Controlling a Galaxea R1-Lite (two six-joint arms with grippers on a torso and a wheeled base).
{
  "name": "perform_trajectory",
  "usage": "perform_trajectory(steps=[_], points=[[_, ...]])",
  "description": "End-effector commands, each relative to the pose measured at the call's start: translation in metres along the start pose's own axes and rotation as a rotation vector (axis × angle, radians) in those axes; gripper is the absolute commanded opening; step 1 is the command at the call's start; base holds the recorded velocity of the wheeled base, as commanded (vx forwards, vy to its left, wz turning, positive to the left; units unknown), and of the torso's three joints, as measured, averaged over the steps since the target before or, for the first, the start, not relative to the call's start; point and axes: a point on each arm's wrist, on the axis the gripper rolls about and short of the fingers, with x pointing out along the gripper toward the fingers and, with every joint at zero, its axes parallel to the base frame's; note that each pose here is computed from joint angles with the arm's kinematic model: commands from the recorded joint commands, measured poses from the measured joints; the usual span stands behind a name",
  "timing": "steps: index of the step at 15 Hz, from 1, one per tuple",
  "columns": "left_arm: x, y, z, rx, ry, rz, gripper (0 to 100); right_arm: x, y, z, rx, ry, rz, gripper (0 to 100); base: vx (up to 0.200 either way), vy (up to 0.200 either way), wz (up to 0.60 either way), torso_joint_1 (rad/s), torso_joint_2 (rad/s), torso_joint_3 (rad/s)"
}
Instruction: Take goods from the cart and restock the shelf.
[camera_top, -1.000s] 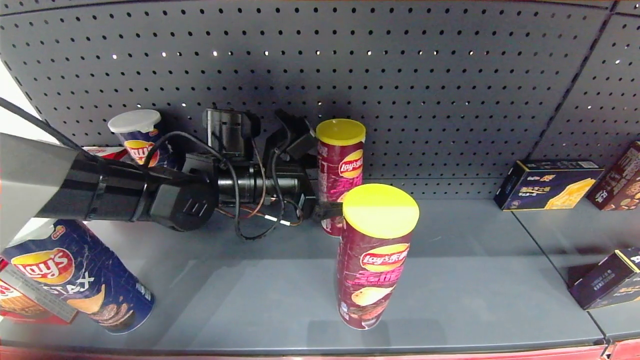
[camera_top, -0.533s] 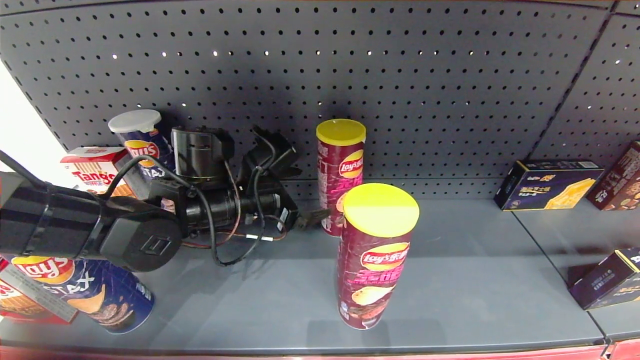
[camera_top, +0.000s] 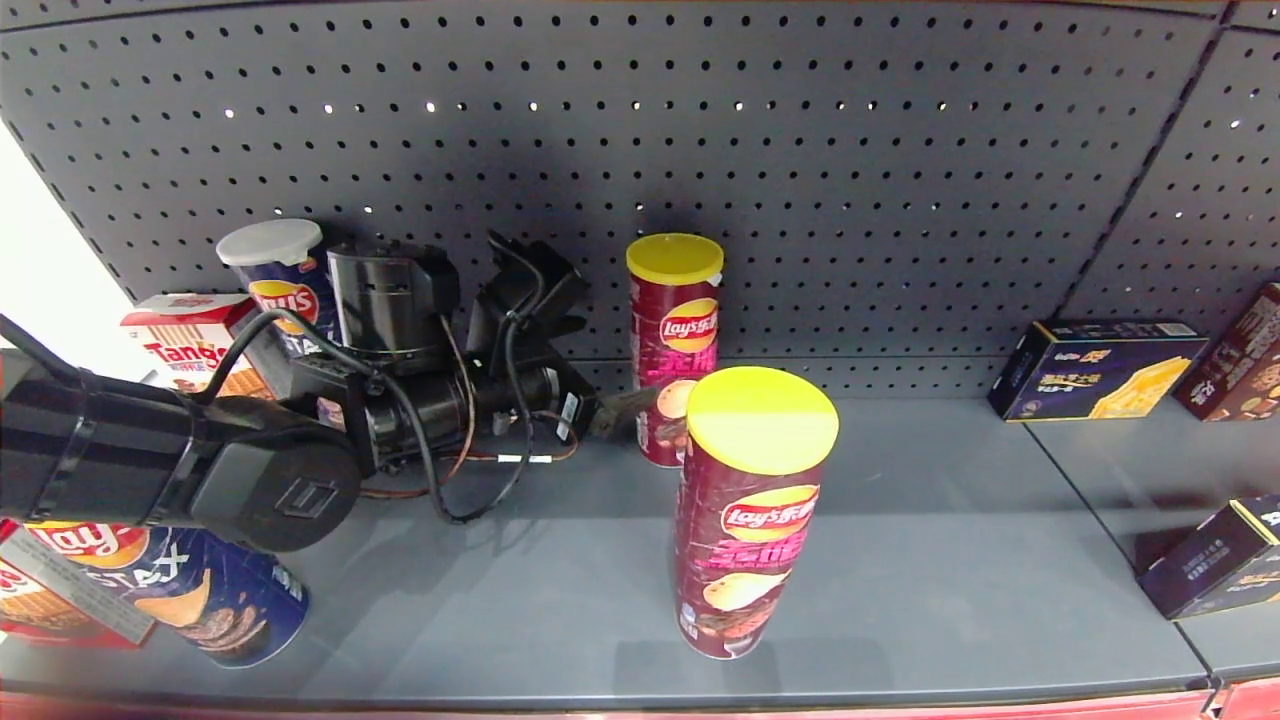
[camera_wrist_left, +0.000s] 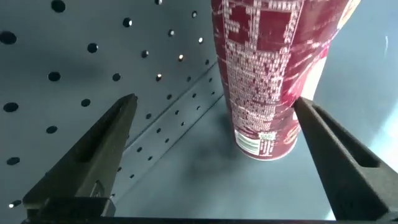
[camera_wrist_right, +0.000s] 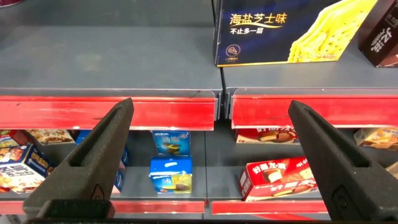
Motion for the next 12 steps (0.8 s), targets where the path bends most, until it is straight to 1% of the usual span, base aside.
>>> perform_trajectory(steps=[1,3,4,5,7,8,9,12], points=[[-0.001,-0.003,-0.004,0.001,-0.006,-0.004,100,0.0,0.0,0.0,0.0,0.001,0.0,100,0.0,0.0,0.0,0.0,0.0,0.0],[-0.009,-0.01,-0.006,0.007,-0.021,-0.013,100,0.0,0.0,0.0,0.0,0.001,0.0,100,0.0,0.0,0.0,0.0,0.0,0.0],[-0.01,-0.011,-0.008,0.005,-0.015,-0.01,100,0.0,0.0,0.0,0.0,0.001,0.0,100,0.0,0.0,0.0,0.0,0.0,0.0],[-0.012,-0.011,-0.011,0.003,0.0,0.012,100,0.0,0.0,0.0,0.0,0.001,0.0,100,0.0,0.0,0.0,0.0,0.0,0.0],[-0.012,-0.01,-0.012,0.003,0.02,0.072,100,0.0,0.0,0.0,0.0,0.001,0.0,100,0.0,0.0,0.0,0.0,0.0,0.0],[-0.012,-0.01,-0.012,0.003,0.024,0.083,100,0.0,0.0,0.0,0.0,0.001,0.0,100,0.0,0.0,0.0,0.0,0.0,0.0],[-0.012,-0.009,-0.012,0.002,0.039,0.128,100,0.0,0.0,0.0,0.0,0.001,0.0,100,0.0,0.0,0.0,0.0,0.0,0.0],[-0.012,-0.008,-0.013,0.003,0.059,0.173,100,0.0,0.0,0.0,0.0,0.001,0.0,100,0.0,0.0,0.0,0.0,0.0,0.0]])
